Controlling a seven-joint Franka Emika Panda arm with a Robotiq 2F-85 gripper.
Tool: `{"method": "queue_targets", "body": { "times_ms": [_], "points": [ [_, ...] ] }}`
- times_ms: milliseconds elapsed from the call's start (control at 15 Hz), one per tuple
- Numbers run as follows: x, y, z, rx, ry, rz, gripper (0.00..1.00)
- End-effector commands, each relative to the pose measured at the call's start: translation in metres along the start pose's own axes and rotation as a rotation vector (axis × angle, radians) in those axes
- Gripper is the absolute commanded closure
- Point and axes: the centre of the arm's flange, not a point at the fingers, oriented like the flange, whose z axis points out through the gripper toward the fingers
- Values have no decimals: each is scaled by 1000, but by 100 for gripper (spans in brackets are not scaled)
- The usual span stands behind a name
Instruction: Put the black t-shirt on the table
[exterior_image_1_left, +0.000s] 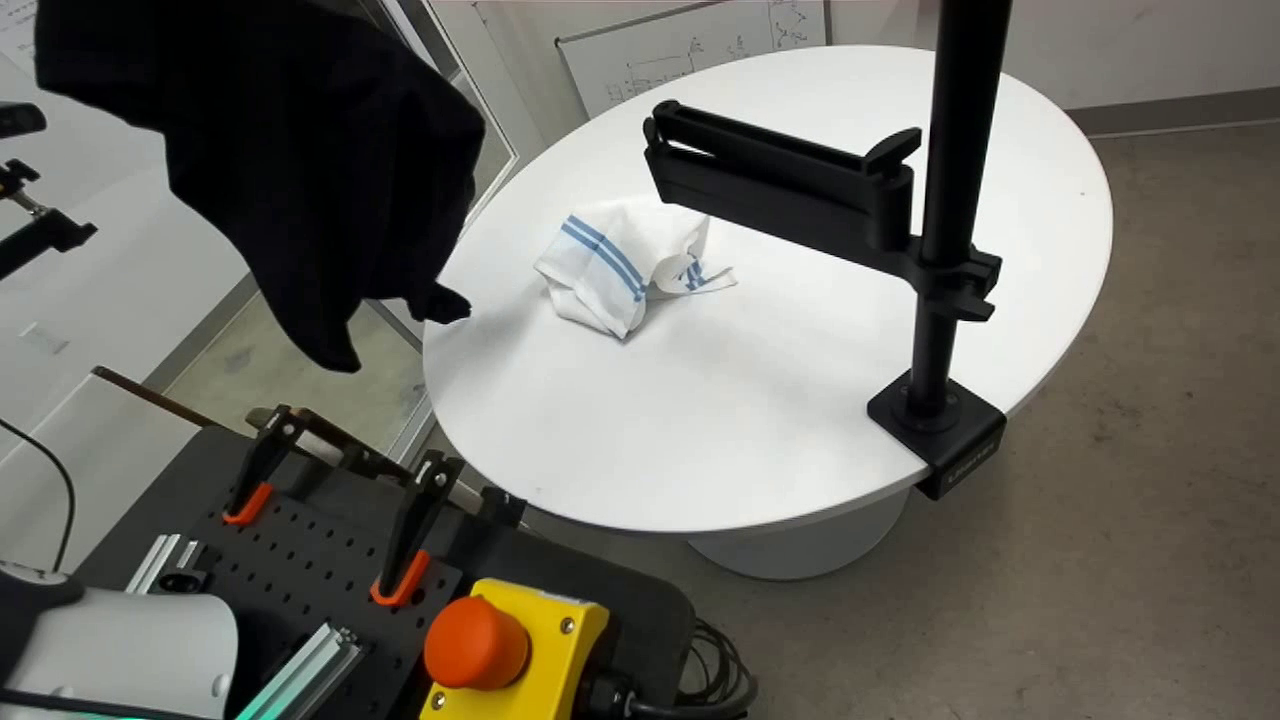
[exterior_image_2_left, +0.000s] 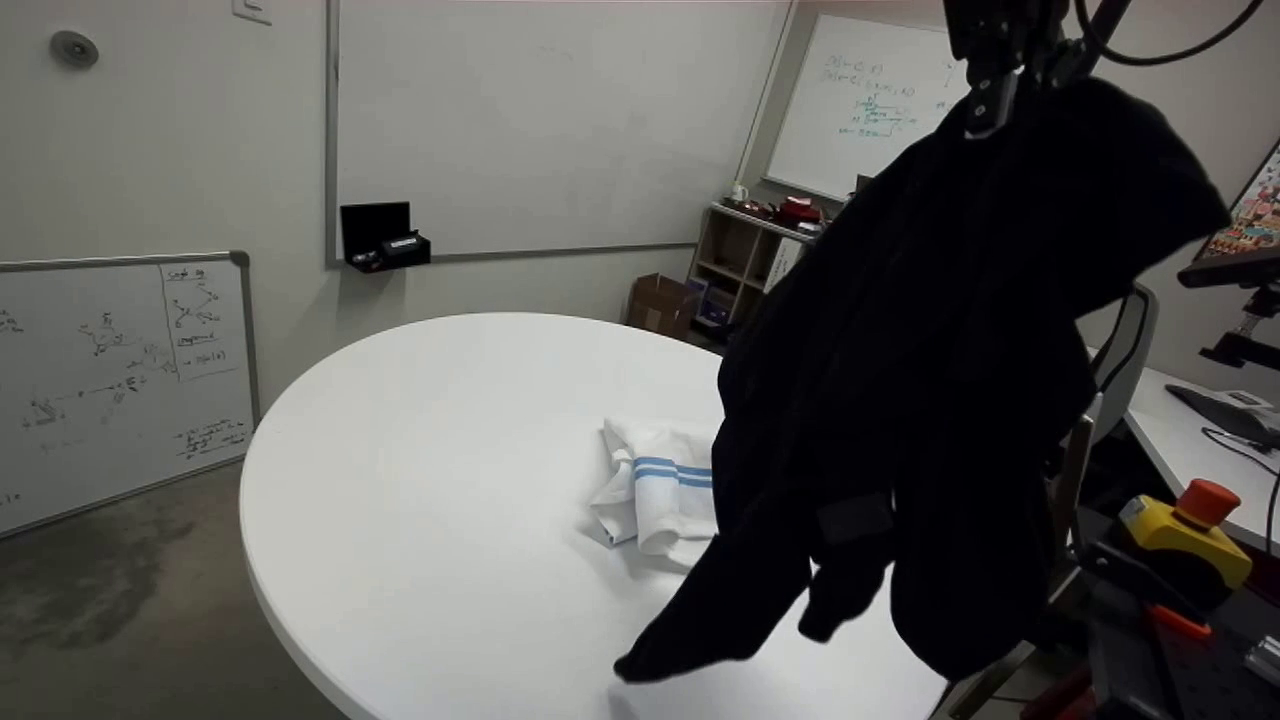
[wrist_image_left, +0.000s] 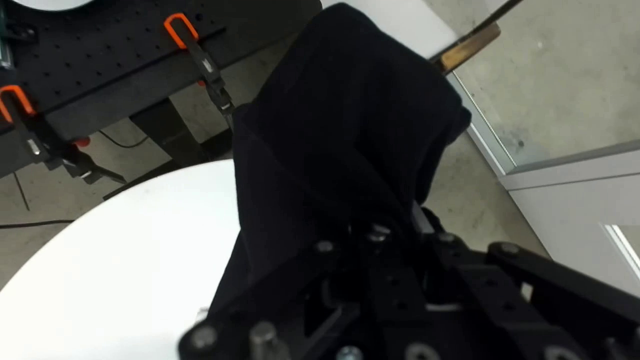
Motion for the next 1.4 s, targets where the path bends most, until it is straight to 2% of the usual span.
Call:
{"method": "queue_targets", "body": {
  "times_ms": [0, 467, 733, 1067, 1133, 1200, 1267, 1333],
  "points": [
    [6, -17, 27, -98, -45, -45, 97],
    [54, -21, 89, -239, -31, -44, 97],
    [71, -27, 104, -217, 45, -58, 97],
    [71, -45, 105, -179, 181, -105, 97],
    [72, -48, 104, -173, 198, -104, 94],
    [73, -49, 104, -171, 210, -104, 64],
    [74, -50, 104, -171, 222, -103, 63],
    [76, -49, 104, -170, 229, -98, 56]
  ]
}}
